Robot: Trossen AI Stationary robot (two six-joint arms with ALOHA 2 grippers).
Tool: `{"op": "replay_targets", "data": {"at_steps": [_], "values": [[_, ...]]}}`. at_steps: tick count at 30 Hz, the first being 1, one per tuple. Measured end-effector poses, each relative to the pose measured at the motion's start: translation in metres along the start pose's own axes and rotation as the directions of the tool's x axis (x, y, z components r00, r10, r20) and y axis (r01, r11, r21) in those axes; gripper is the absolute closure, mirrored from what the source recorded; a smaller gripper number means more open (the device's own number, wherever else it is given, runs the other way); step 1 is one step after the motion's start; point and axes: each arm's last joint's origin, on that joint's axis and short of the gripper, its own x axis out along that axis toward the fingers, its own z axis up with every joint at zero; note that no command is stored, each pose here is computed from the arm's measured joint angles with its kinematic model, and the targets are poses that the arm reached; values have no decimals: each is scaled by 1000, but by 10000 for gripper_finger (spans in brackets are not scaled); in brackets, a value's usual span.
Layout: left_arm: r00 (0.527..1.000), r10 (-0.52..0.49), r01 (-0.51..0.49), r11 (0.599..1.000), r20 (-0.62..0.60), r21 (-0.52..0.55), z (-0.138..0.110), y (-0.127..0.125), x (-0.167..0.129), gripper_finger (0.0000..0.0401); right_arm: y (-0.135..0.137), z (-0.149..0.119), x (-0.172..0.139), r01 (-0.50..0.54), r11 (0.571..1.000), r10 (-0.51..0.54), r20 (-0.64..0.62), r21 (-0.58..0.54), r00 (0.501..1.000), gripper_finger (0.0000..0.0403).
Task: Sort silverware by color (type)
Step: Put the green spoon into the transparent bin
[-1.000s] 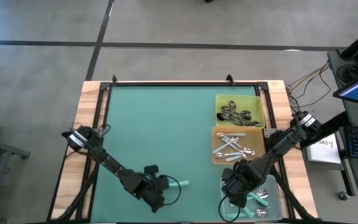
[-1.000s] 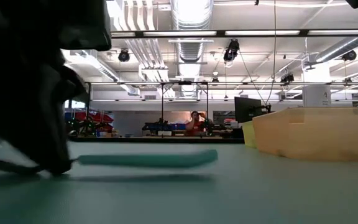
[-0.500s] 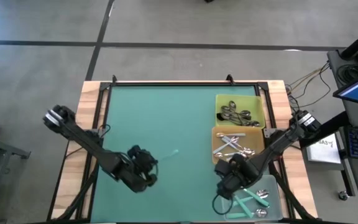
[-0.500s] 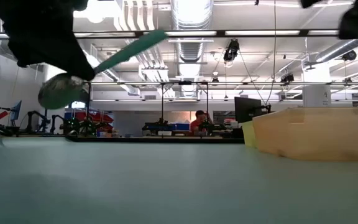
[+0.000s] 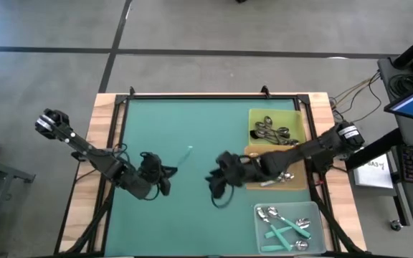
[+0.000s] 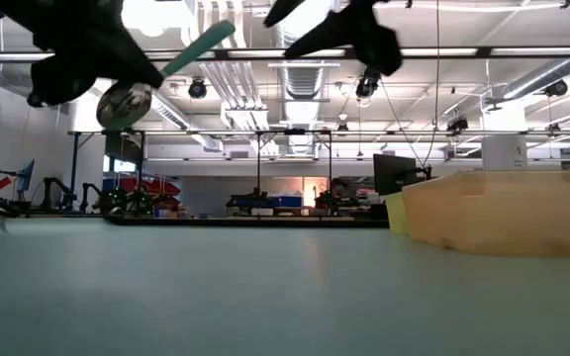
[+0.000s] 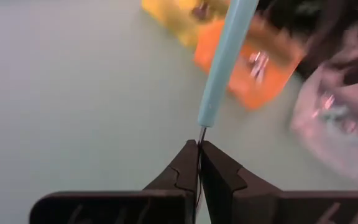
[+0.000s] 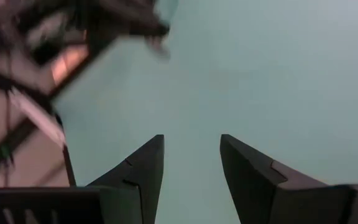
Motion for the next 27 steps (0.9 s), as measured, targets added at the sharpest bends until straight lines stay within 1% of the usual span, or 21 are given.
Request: {"op": "replay_targets", "data": {"at_steps": [2, 5, 8, 11, 13, 17, 23, 27], "values": [[999, -18, 19, 999, 41, -35, 5, 2, -1, 400, -5, 13, 4, -11, 999, 9, 46, 35, 999, 255], [998, -18, 22, 998, 58, -62, 8, 7, 1, 400, -11, 29, 8, -34, 997, 26, 96, 75, 995, 255], [996, -28, 37, 993, 89, -108, 12, 9, 4, 401, -16, 40, 10, -50, 994, 37, 130, 100, 991, 255], [993, -27, 43, 989, 114, -143, 14, 9, 10, 401, -22, 48, 12, -42, 992, 25, 147, 116, 989, 255], [990, -29, 54, 983, 135, -178, 16, 7, 15, 401, -24, 52, 13, -44, 992, 24, 162, 118, 986, 255], [980, -57, 104, 964, 191, -246, 20, 0, 27, 401, -25, 59, 13, -61, 993, 39, 207, 102, 977, 253], [968, -79, 152, 940, 238, -304, 23, -5, 39, 401, -29, 67, 14, -68, 993, 43, 240, 95, 970, 228], [953, -166, 244, 915, 252, -322, 27, -12, 41, 401, -33, 71, 15, -54, 995, 33, 249, 78, 968, 214]]}}
